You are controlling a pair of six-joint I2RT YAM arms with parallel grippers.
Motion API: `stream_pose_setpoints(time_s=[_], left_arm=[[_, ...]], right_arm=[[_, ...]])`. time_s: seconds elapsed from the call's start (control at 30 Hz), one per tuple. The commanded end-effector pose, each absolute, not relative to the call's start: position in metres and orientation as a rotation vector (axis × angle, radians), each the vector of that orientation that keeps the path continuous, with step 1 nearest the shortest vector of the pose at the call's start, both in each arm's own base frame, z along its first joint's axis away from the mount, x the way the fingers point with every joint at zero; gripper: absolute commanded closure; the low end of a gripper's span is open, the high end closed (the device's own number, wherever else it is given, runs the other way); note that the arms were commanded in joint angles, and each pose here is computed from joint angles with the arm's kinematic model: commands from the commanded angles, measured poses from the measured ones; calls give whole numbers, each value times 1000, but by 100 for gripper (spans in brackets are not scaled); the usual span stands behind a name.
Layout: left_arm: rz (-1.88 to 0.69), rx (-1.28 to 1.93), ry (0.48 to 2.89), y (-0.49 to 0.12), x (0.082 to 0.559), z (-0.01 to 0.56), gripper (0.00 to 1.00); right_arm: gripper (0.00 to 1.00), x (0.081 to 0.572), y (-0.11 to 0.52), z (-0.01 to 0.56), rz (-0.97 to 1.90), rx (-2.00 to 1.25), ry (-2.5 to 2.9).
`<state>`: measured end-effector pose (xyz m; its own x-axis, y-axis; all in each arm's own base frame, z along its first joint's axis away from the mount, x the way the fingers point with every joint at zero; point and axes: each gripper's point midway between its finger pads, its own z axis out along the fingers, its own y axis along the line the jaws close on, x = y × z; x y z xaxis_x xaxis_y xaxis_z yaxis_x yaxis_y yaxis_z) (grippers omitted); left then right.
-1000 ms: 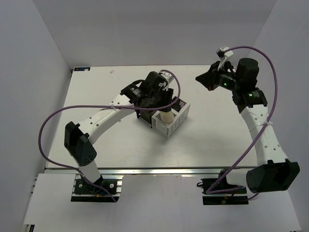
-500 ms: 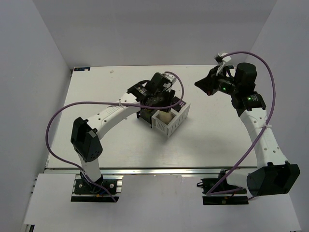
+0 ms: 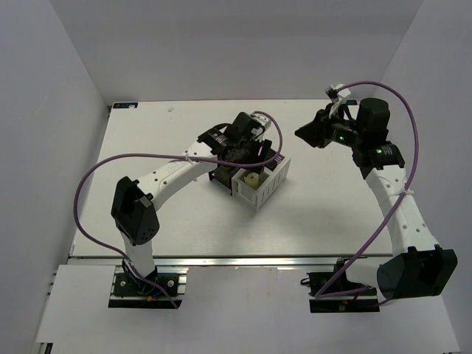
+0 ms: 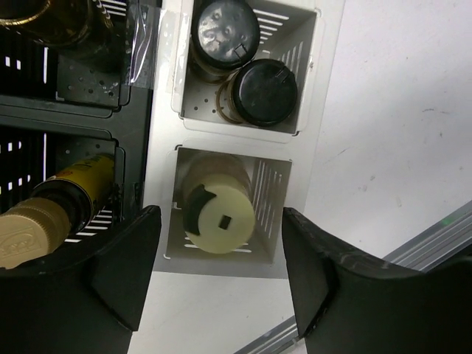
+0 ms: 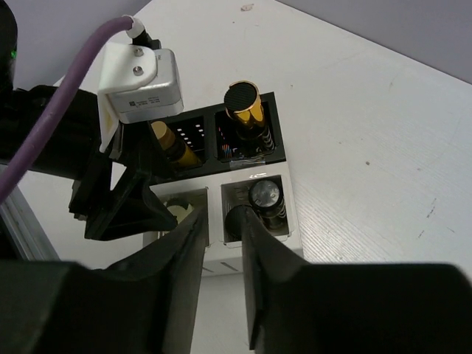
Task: Organize the condiment bottles
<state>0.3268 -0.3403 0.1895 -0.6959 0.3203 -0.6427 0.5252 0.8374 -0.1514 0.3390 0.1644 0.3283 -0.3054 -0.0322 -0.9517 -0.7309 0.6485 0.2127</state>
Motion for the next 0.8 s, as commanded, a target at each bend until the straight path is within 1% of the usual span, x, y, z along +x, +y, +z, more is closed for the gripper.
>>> stream_pose_setpoints(time_s=[0.0, 0.03, 0.1, 0.13, 0.17, 0.2, 0.23, 0.27, 0.33, 0.37, 0.4, 0.43, 0.47, 0.5, 0.53, 0.63, 0.67, 0.73, 0.77], left_arm=[[-500, 601, 2298, -349, 333, 228, 23], [-510, 592, 2286, -350, 333, 235, 23], [-543, 569, 2236, -352, 335, 259, 24], [-567, 543, 2195, -351, 334, 278, 25], [-585, 525, 2164, -350, 333, 292, 34], [-591, 495, 2131, -346, 334, 306, 47], [-626, 438, 2063, -339, 330, 335, 66], [-634, 400, 2031, -333, 328, 347, 100], [-649, 295, 1950, -310, 318, 373, 100], [-651, 263, 1934, -301, 316, 376, 100], [-665, 204, 1892, -284, 307, 392, 83], [-640, 182, 1921, -275, 305, 374, 65], [-630, 158, 1927, -266, 302, 369, 47], [-637, 132, 1906, -254, 292, 375, 26], [-604, 107, 1950, -245, 289, 353, 21], [-603, 55, 1957, -226, 273, 345, 11], [-589, 46, 1981, -221, 269, 331, 10], [-614, 9, 1955, -210, 259, 334, 7], [-597, -4, 1968, -205, 257, 324, 7]], right_arm=[[67, 335, 165, 334, 780, -666, 1722], [61, 334, 165, 333, 784, -671, 1725], [54, 333, 164, 332, 776, -682, 1727], [44, 332, 164, 330, 776, -684, 1742], [37, 330, 164, 330, 774, -691, 1746], [37, 332, 163, 326, 769, -703, 1759], [12, 332, 161, 321, 762, -697, 1792], [11, 333, 160, 318, 753, -688, 1813], [11, 337, 155, 314, 730, -659, 1861], [11, 335, 153, 306, 731, -640, 1912], [11, 336, 150, 303, 719, -620, 1939], [11, 341, 145, 297, 688, -593, 1980], [11, 342, 143, 300, 672, -583, 1989], [11, 340, 140, 295, 662, -574, 2024], [11, 342, 136, 293, 632, -556, 2043], [11, 344, 130, 297, 591, -533, 2057], [11, 344, 129, 298, 585, -530, 2051], [10, 345, 129, 308, 570, -525, 2016], [10, 345, 128, 310, 574, -509, 2009]])
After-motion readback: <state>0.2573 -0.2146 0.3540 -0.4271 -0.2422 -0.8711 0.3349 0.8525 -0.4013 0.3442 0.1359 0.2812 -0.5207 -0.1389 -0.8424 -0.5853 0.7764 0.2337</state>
